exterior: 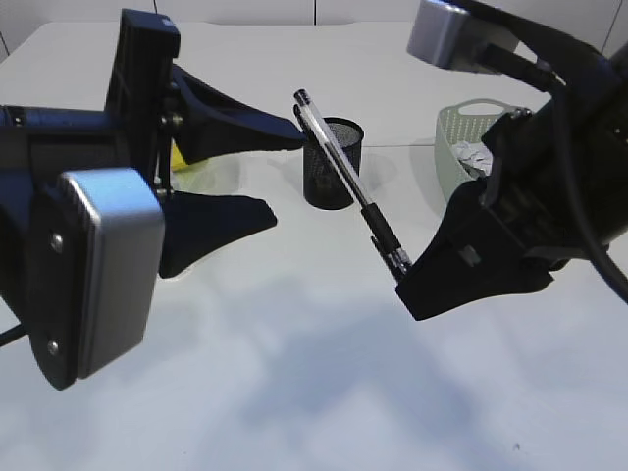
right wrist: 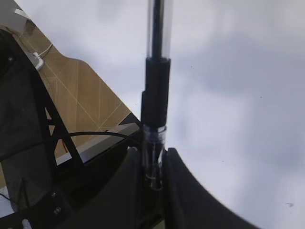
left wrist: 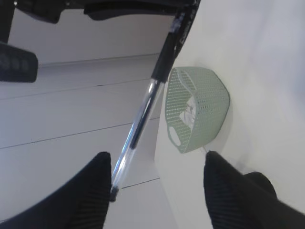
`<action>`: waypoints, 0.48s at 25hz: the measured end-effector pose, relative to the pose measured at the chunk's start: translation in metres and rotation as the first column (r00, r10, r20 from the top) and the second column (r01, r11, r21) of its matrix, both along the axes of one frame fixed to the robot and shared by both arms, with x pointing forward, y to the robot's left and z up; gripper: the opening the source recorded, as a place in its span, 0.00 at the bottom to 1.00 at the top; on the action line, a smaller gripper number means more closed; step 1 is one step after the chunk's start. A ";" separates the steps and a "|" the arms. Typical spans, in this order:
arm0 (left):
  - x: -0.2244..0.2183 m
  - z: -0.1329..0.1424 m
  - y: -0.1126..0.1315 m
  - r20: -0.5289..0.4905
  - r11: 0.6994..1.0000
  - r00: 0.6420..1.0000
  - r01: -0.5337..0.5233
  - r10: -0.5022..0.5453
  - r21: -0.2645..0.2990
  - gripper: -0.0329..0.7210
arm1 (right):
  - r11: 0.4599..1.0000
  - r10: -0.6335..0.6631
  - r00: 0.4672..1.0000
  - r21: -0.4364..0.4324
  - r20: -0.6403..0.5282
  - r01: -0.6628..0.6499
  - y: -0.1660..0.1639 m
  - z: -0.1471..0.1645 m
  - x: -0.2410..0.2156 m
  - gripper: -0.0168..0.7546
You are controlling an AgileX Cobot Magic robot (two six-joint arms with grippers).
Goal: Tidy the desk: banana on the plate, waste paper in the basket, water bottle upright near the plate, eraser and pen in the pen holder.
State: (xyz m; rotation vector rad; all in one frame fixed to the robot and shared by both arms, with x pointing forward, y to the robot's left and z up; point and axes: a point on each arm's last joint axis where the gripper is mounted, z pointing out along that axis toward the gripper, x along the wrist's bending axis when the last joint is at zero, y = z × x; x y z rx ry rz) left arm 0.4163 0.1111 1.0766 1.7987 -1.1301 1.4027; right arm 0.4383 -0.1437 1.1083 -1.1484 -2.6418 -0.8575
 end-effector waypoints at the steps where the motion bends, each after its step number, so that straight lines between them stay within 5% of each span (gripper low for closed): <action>1: 0.000 -0.001 -0.002 -0.006 1.000 1.000 0.008 -0.008 0.000 0.61 | 1.000 0.000 1.000 0.005 -0.002 0.000 0.000 0.000 0.000 0.11; 12: 0.004 -0.014 -0.018 -0.017 0.999 0.999 0.048 -0.048 0.012 0.61 | 1.000 -0.002 1.000 0.021 -0.015 0.003 0.002 0.001 -0.001 0.11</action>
